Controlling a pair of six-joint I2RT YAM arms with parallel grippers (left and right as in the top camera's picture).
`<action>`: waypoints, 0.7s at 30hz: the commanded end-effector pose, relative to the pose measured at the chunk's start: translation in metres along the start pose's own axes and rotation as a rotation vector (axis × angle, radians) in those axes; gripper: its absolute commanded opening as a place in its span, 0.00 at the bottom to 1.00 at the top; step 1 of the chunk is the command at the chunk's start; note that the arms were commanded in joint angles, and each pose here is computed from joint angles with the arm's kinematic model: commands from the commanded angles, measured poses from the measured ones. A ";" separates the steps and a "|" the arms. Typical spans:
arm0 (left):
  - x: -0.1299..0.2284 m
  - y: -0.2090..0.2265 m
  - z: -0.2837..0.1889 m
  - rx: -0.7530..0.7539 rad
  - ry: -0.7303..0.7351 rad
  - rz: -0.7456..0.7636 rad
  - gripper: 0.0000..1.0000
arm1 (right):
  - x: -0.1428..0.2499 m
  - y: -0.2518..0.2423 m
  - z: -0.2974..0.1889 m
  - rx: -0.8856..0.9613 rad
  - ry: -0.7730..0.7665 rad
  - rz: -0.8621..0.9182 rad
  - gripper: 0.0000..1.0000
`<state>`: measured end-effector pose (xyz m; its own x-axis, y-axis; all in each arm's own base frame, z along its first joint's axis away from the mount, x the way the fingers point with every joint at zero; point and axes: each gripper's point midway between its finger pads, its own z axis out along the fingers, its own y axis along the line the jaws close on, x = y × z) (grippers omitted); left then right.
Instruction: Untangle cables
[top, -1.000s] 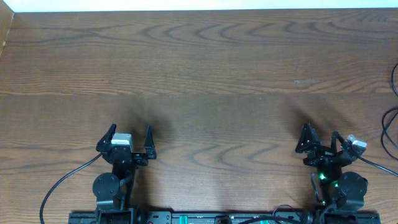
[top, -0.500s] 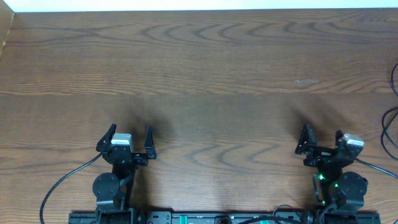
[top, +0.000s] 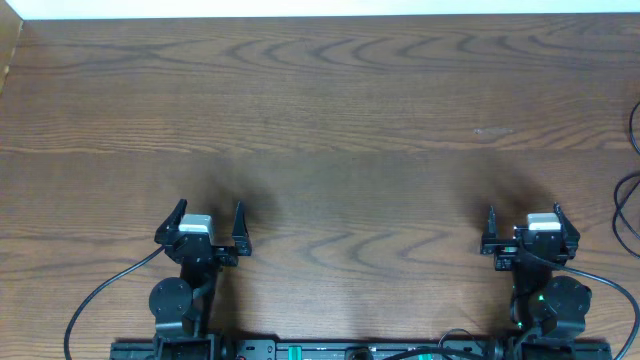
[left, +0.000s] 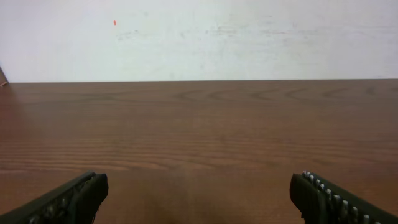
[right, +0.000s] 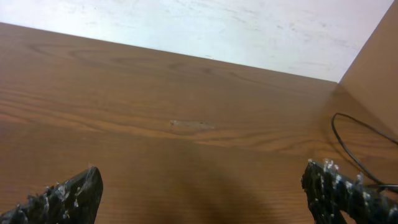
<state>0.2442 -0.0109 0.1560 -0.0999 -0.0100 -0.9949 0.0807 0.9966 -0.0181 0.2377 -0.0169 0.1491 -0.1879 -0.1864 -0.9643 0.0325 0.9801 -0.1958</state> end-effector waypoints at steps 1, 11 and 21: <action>0.016 0.000 0.001 -0.001 0.041 0.012 0.99 | 0.001 -0.003 0.000 0.016 0.002 -0.039 0.99; 0.016 0.000 0.001 -0.001 0.041 0.012 0.99 | 0.001 -0.001 0.000 0.008 0.000 -0.040 0.99; 0.016 0.000 0.001 -0.001 0.041 0.012 0.99 | 0.000 0.001 0.000 0.001 -0.002 -0.041 0.99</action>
<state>0.2442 -0.0109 0.1560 -0.0999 -0.0104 -0.9949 0.0806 0.9966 -0.0185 0.2377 -0.0172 0.1491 -0.1892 -0.2125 -0.9587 0.0293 0.9747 -0.2218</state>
